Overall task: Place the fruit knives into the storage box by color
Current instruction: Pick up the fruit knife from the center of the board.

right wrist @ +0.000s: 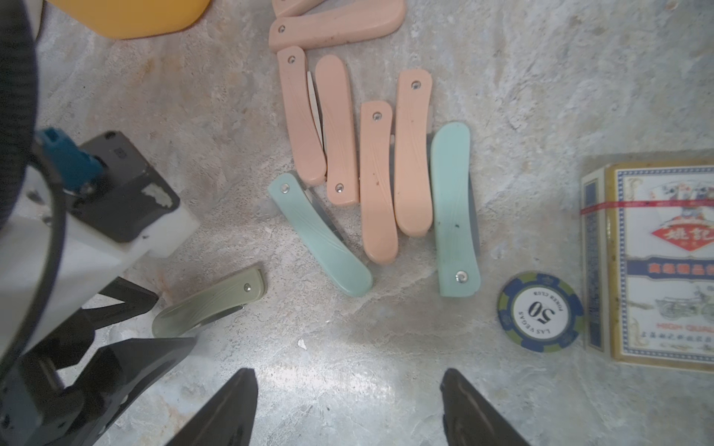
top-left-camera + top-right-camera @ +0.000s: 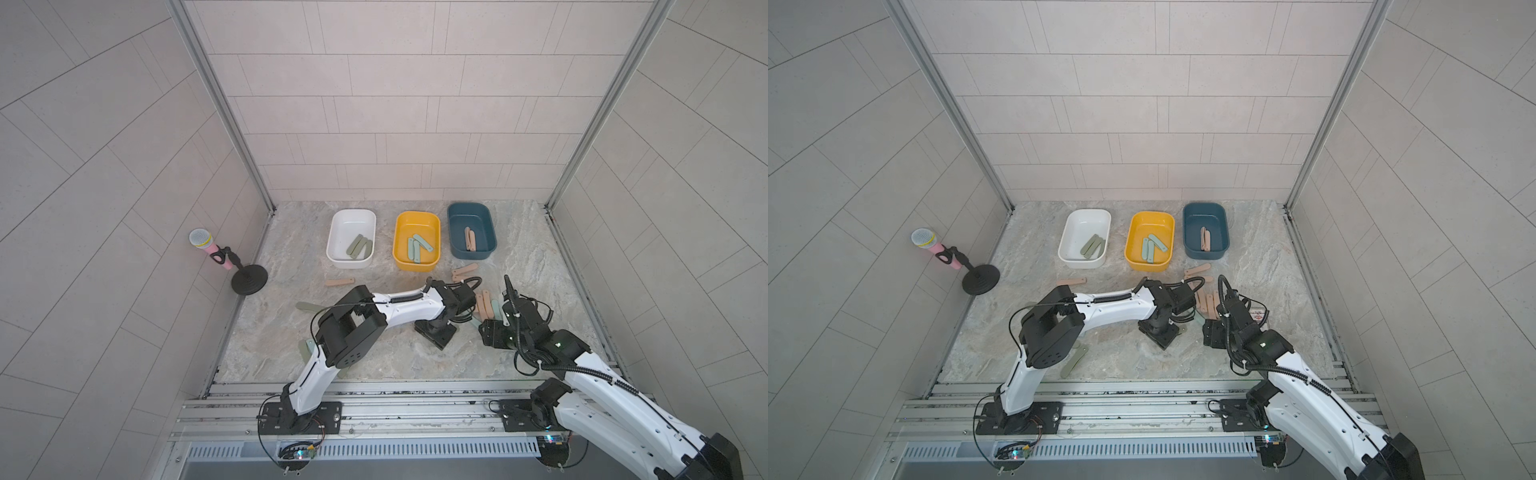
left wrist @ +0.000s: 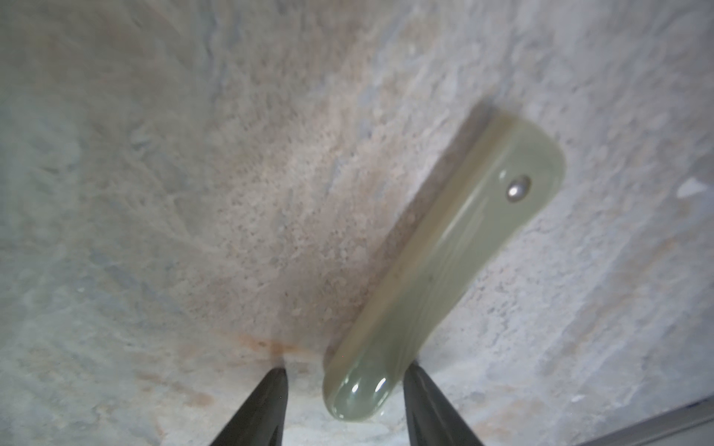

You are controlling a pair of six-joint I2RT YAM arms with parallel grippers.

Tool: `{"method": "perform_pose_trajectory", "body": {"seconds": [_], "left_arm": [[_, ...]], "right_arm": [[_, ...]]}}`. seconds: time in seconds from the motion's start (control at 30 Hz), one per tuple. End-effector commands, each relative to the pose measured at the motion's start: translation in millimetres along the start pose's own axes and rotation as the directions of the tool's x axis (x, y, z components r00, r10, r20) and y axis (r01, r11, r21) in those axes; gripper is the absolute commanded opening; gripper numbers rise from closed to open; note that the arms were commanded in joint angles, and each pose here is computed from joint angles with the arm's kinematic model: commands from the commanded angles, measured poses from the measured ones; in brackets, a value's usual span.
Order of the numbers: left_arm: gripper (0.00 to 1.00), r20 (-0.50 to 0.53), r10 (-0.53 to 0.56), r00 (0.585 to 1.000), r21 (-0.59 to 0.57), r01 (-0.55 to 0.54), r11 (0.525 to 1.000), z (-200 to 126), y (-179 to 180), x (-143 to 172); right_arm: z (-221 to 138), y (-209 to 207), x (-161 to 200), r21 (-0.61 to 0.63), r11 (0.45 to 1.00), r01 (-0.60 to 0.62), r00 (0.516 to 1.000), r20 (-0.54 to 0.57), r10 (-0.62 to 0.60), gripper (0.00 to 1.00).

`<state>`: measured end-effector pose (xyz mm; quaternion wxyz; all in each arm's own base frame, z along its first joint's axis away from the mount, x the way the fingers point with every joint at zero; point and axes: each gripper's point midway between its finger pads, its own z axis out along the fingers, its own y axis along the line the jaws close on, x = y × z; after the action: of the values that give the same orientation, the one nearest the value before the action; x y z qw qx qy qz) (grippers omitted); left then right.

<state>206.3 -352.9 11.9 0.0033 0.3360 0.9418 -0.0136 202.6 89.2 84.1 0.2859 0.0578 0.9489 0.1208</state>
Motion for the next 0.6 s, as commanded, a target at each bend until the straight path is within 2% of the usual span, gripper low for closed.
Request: {"method": "perform_pose_trajectory", "body": {"seconds": [0.0,0.07,0.23,0.37,0.57], "left_arm": [[0.57,-0.079,0.000,0.997,-0.038,-0.003,0.999,38.8,11.2,6.4],[0.54,-0.083,-0.003,0.997,-0.033,0.001,0.999,42.6,11.2,6.4],[0.32,-0.078,-0.007,0.997,-0.037,0.004,0.999,40.3,13.1,8.9],[0.19,-0.064,-0.019,0.998,-0.040,0.016,0.999,29.4,18.1,8.2],[0.11,0.012,-0.101,0.995,-0.022,0.101,0.995,-9.7,38.4,-1.4]], "right_arm": [[-4.4,-1.3,-3.8,0.002,1.000,-0.007,1.000,0.012,0.007,0.78],[-4.2,-1.4,-4.1,0.004,1.000,-0.007,1.000,0.005,0.007,0.78],[-5.3,-1.3,-4.3,0.000,1.000,-0.009,1.000,0.007,0.009,0.78],[-4.7,-0.7,-3.9,-0.003,1.000,-0.009,1.000,0.006,0.009,0.78],[-2.0,6.7,-9.6,-0.028,1.000,-0.009,1.000,0.011,0.009,0.78]]}}
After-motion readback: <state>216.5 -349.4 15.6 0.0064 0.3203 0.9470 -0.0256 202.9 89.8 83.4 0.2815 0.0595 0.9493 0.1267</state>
